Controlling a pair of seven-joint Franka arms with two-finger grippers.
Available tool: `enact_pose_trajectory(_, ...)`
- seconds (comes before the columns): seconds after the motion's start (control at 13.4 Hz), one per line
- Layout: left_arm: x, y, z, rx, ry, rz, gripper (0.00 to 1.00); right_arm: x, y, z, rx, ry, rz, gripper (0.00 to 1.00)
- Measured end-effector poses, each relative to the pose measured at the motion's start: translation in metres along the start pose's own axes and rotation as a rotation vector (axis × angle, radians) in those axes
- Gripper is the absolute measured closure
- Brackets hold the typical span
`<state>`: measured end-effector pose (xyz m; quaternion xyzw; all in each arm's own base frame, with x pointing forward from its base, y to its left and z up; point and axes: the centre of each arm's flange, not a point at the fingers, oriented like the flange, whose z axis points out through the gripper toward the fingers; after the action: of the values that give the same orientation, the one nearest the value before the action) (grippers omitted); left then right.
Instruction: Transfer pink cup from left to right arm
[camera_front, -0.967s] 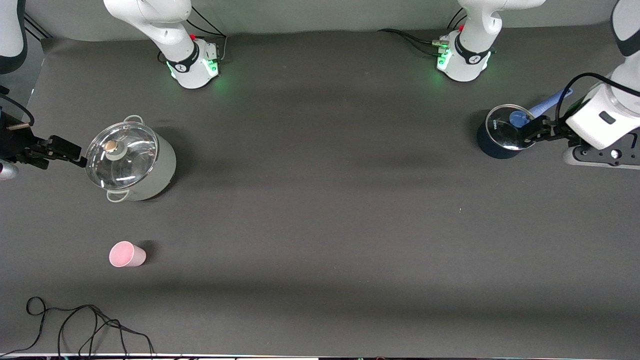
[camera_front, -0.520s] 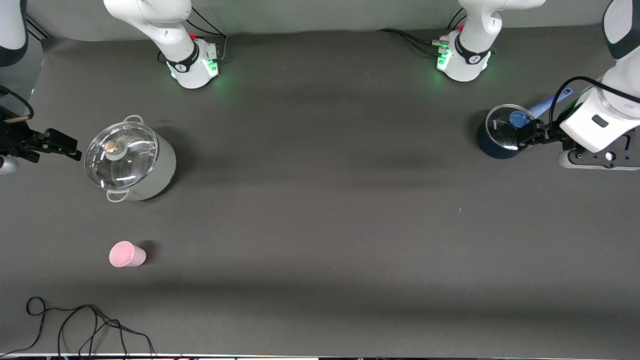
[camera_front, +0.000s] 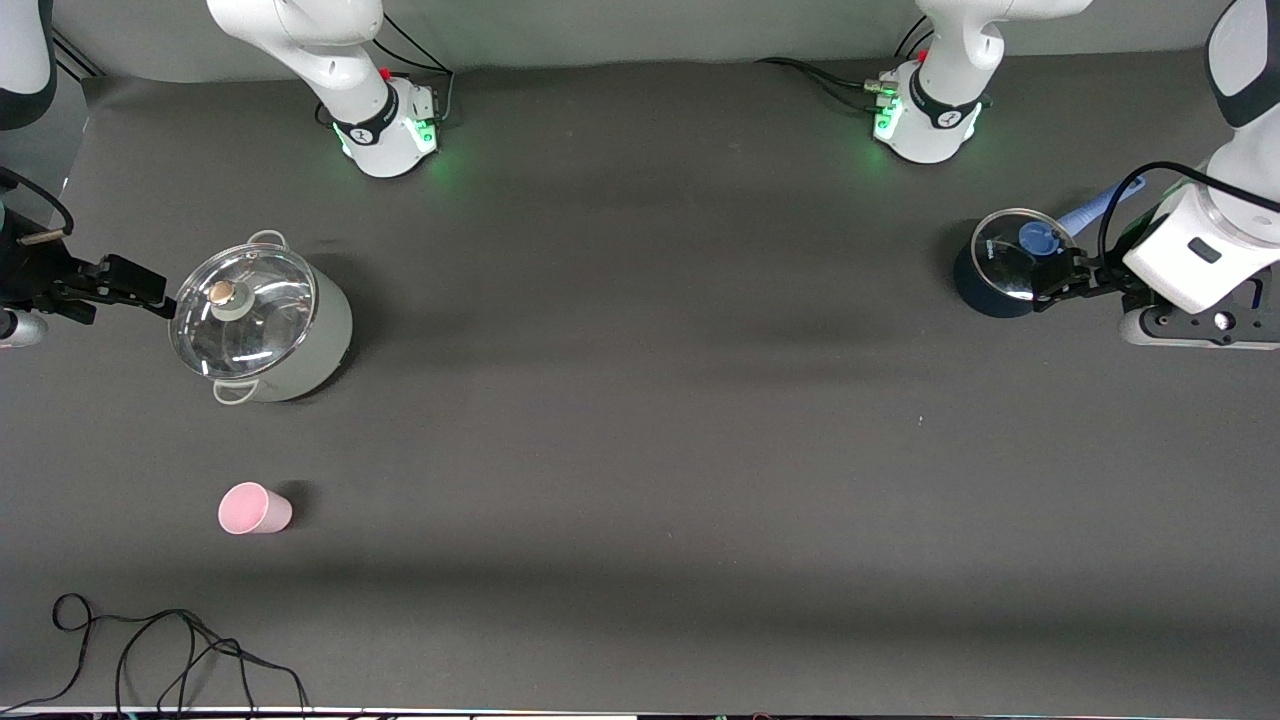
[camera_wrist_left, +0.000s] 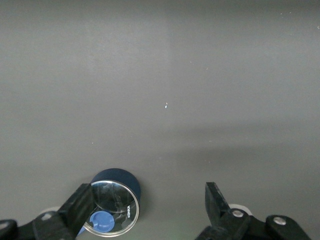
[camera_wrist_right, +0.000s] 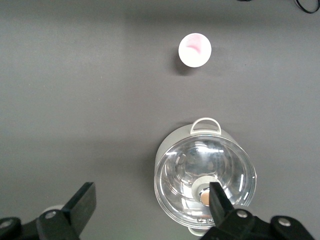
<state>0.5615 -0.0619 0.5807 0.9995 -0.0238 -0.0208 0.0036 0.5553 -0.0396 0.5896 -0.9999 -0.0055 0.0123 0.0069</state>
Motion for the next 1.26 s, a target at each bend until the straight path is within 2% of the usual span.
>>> enact_pose_trajectory(0.37,0.0002,0.0000,0.0009,-0.001,-0.002,0.007,0.00,0.0000,0.0001,-0.0011,0.001,0.002,0.110,0.00)
enact_pose_trajectory(1.26,0.0003,-0.0013,0.0027,0.000,-0.006,0.037,0.00,-0.0026,-0.0002,0.0005,0.002,-0.022,0.083,0.00)
